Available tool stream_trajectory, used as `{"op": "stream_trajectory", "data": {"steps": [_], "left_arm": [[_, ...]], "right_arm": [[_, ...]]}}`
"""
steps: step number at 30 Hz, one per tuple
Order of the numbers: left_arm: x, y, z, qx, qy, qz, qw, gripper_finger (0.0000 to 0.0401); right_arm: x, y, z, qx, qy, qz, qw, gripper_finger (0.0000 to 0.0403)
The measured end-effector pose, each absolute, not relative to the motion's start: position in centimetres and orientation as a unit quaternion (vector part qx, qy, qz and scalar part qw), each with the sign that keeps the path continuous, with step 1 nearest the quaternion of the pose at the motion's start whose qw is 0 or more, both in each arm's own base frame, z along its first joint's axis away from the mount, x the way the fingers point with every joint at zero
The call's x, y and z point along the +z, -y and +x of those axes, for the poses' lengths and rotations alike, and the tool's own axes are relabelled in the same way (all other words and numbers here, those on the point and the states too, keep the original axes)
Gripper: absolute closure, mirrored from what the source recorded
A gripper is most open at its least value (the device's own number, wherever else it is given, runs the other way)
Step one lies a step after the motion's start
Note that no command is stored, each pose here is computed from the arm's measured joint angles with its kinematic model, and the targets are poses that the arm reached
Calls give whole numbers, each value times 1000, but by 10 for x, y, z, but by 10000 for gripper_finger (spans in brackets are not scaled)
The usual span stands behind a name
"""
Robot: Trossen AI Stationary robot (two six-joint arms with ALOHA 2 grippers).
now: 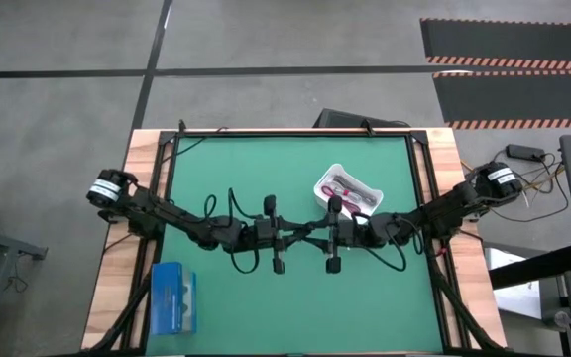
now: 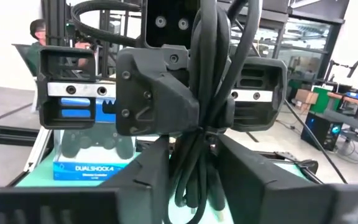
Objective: Pick and place USB-C Cables
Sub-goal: Put the black charger cable into the white bin
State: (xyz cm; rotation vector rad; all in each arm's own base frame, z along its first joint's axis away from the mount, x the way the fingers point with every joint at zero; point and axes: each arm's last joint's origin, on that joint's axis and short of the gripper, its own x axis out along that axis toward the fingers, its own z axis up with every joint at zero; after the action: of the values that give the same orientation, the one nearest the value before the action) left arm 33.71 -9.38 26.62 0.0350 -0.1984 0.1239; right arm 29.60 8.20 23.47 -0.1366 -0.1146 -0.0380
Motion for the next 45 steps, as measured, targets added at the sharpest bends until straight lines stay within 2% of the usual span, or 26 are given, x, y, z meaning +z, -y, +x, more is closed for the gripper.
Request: {"op": "stream_trajectory", "data": {"steps": [4,8,15,26,31,38,45], "left_arm": [[266,94,337,62,99,17,993,377],[265,94,337,63,95,18,993,377],[263,94,336,62,94,17,993,359],[262,95,336,53,93,-7,994,251],[262,94,335,53,87,-4,995,218],[273,91,323,55,48,11,997,205],[284,86,308,54,-6,31,998,205]], "right_arm": [[234,-82,296,-19,55,-72,996,330],[234,-82,296,-19,51,-75,996,353],[233,-82,296,-19,49,-71,996,354],[231,-82,296,-22,39,-74,996,369],[230,-82,296,-21,30,-76,996,371],[235,-79,290,-25,6,-67,997,371],[257,-77,288,-47,-88,-46,994,371]]}}
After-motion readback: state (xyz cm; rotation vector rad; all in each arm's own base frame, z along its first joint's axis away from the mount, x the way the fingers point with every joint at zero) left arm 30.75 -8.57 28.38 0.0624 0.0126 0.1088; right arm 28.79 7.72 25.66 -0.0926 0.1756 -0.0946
